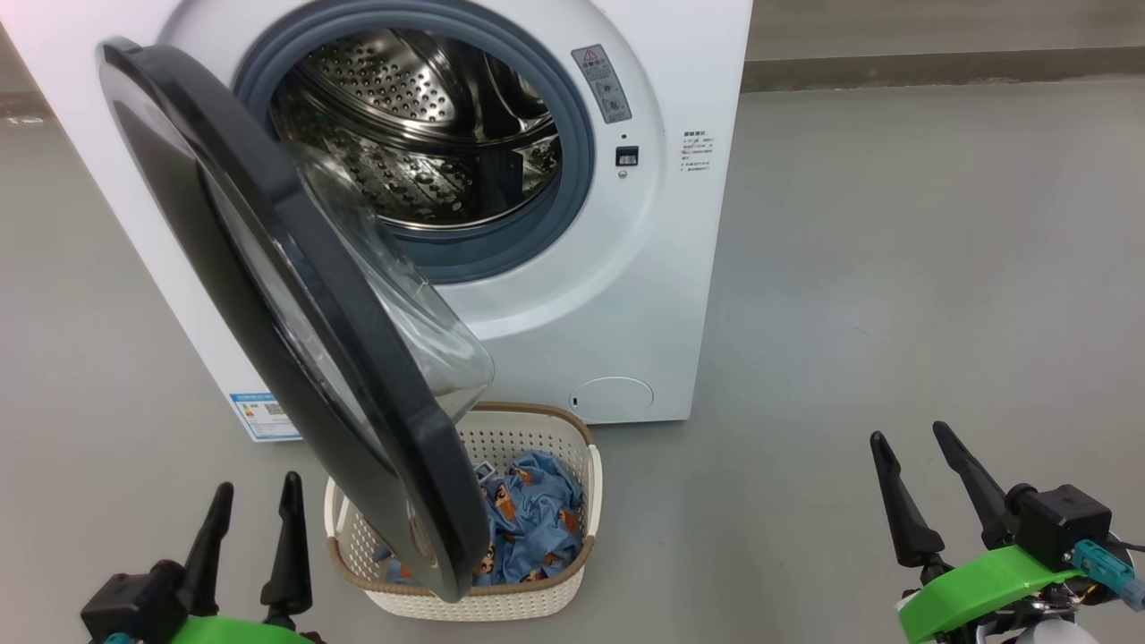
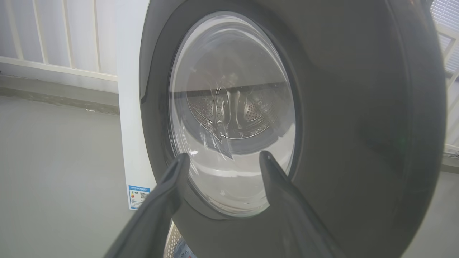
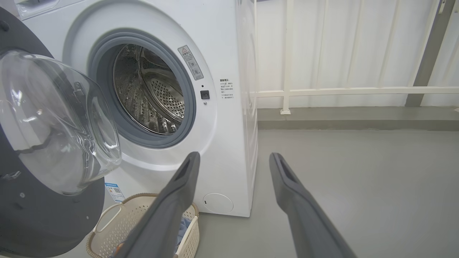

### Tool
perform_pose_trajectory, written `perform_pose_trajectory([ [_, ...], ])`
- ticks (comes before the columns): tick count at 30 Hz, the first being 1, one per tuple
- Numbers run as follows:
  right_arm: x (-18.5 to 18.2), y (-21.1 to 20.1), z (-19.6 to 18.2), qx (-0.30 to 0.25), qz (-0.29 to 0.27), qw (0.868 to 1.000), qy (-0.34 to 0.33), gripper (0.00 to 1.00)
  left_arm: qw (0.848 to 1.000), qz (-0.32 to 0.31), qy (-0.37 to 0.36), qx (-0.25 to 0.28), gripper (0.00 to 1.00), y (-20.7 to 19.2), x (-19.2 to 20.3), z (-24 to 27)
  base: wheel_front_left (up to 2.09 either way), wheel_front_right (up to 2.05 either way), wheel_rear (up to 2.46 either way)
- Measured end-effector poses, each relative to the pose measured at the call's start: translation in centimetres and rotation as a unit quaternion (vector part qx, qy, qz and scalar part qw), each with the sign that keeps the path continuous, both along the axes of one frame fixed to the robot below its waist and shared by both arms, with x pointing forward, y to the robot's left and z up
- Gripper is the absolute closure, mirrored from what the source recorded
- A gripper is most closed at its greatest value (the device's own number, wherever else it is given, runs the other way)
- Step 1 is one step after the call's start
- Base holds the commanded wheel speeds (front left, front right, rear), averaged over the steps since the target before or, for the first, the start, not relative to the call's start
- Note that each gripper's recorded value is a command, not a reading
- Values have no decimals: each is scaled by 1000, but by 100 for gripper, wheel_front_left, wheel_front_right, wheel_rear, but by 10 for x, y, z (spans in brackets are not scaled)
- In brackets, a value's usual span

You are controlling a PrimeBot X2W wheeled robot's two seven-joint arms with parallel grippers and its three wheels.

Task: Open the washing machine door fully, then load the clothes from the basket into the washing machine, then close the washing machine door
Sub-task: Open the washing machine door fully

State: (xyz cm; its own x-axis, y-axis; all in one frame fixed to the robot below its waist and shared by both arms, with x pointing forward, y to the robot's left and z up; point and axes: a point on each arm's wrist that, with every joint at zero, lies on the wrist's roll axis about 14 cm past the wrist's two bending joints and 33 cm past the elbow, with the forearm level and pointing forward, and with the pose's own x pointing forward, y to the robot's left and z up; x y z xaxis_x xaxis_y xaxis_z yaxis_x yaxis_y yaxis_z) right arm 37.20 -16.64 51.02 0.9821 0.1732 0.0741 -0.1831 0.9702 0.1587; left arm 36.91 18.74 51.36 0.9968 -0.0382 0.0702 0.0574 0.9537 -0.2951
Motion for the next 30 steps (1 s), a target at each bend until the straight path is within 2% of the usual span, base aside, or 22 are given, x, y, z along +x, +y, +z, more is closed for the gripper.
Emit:
perform_pose_trajectory([
  [9,-1,1,-3,0,1,1000,5,0,1000,-2,3,3,1,0,0,-2,0,0,0],
  [10,-1,1,-4,0,0,1000,5,0,1000,-3,3,3,22,0,0,-2,0,0,0],
  [12,-1,0,-4,1,-1,1000,7,0,1000,-4,4,4,88,0,1,-2,0,0,0],
  [13,-2,0,-5,1,-1,1000,7,0,1000,-4,4,4,100,-1,1,-2,0,0,0],
  [20,-1,0,-8,4,-4,1000,12,0,1000,-7,-9,-5,100,-3,5,6,0,0,0],
  [25,-1,3,-9,6,-3,1000,14,0,995,-10,-94,-6,100,-6,14,61,0,0,0],
  [30,-2,4,-8,9,-3,1000,12,0,982,-35,-187,-7,100,-23,8,121,0,0,0],
])
